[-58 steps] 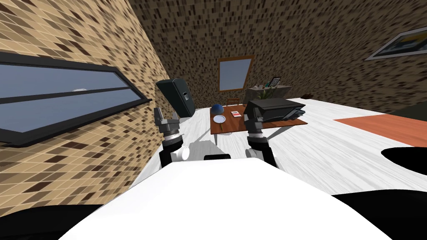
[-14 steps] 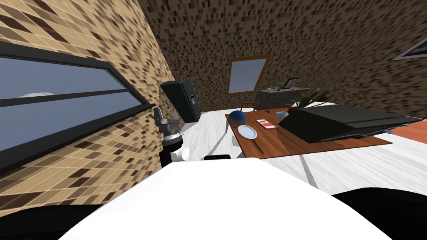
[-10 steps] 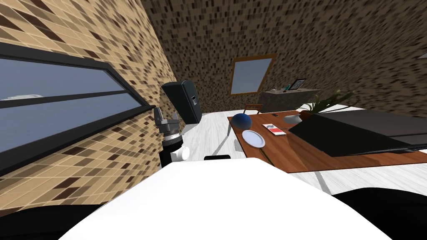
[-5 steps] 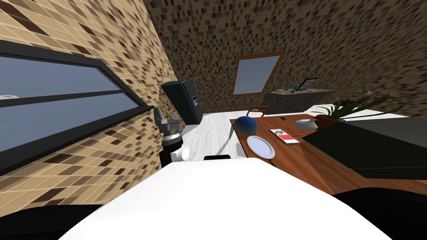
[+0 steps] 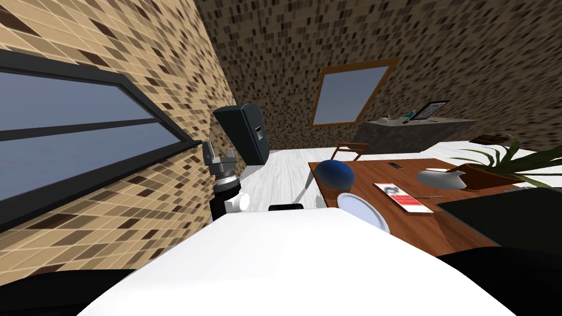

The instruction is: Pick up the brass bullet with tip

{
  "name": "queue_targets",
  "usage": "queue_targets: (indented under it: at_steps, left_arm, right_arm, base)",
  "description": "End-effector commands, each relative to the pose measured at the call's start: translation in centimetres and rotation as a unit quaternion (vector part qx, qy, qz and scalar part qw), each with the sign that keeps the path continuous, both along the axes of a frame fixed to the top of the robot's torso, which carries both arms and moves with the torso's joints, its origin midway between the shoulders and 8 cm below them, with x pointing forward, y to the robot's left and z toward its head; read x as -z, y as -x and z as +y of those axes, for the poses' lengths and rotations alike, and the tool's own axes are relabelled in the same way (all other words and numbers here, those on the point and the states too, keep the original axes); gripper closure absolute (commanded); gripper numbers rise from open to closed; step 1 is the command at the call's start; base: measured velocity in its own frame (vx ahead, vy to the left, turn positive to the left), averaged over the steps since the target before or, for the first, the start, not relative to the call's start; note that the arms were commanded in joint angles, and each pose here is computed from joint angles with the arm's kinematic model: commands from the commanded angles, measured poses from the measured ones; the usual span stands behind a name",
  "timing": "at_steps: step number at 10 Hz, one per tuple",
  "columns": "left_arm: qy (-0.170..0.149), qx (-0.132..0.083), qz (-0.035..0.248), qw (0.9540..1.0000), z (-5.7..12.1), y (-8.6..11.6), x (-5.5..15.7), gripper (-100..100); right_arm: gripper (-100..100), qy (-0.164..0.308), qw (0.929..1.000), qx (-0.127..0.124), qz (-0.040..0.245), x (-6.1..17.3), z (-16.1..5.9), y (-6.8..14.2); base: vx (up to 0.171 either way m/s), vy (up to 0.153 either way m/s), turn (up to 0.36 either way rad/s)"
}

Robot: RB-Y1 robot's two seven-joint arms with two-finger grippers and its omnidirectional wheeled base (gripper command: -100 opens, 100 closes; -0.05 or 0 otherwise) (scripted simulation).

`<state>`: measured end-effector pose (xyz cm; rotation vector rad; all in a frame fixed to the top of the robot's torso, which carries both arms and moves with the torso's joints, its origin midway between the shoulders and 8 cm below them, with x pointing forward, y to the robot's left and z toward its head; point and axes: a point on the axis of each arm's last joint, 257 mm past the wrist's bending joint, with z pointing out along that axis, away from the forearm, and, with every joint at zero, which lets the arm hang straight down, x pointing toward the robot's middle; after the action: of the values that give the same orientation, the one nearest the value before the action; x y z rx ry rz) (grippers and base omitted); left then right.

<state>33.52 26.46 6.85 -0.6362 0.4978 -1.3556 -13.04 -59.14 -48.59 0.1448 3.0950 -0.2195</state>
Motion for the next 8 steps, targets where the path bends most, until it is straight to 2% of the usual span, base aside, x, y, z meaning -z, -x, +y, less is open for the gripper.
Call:
queue_targets:
  at_steps: [1,2,3,6,7,8]
  left_arm:
    - [0.000,0.000,0.000,1.0000,0.0,0.0,0.0,0]
    - [0.000,0.000,0.000,1.0000,0.0,0.0,0.0,0]
    - [0.000,0.000,0.000,1.0000,0.0,0.0,0.0,0]
    - [0.000,0.000,0.000,1.0000,0.0,0.0,0.0,0]
    - [0.000,0.000,0.000,1.0000,0.0,0.0,0.0,0]
    - [0.000,0.000,0.000,1.0000,0.0,0.0,0.0,0]
  right_arm:
    - [-100,0.000,1.0000,0.000,0.000,0.0,0.0,0.0]
    - [0,0.000,1.0000,-0.002,-0.001,0.0,0.0,-0.1]
    - [-100,0.000,1.0000,0.002,-0.002,0.8,0.5,0.1]
    - [-100,-0.001,1.0000,0.008,-0.003,2.4,1.7,0.4]
    - [-100,-0.001,1.0000,0.007,-0.003,2.1,1.5,0.4]
    - [100,0.000,1.0000,0.007,-0.003,2.1,1.5,0.4]
  base:
    - [0.093,-0.004,0.016]
    - [0.019,-0.001,0.002]
    - [0.003,-0.021,0.047]
    - [-0.020,-0.045,0.045]
    - [-0.011,-0.019,0.007]
    - [0.000,0.000,0.000]
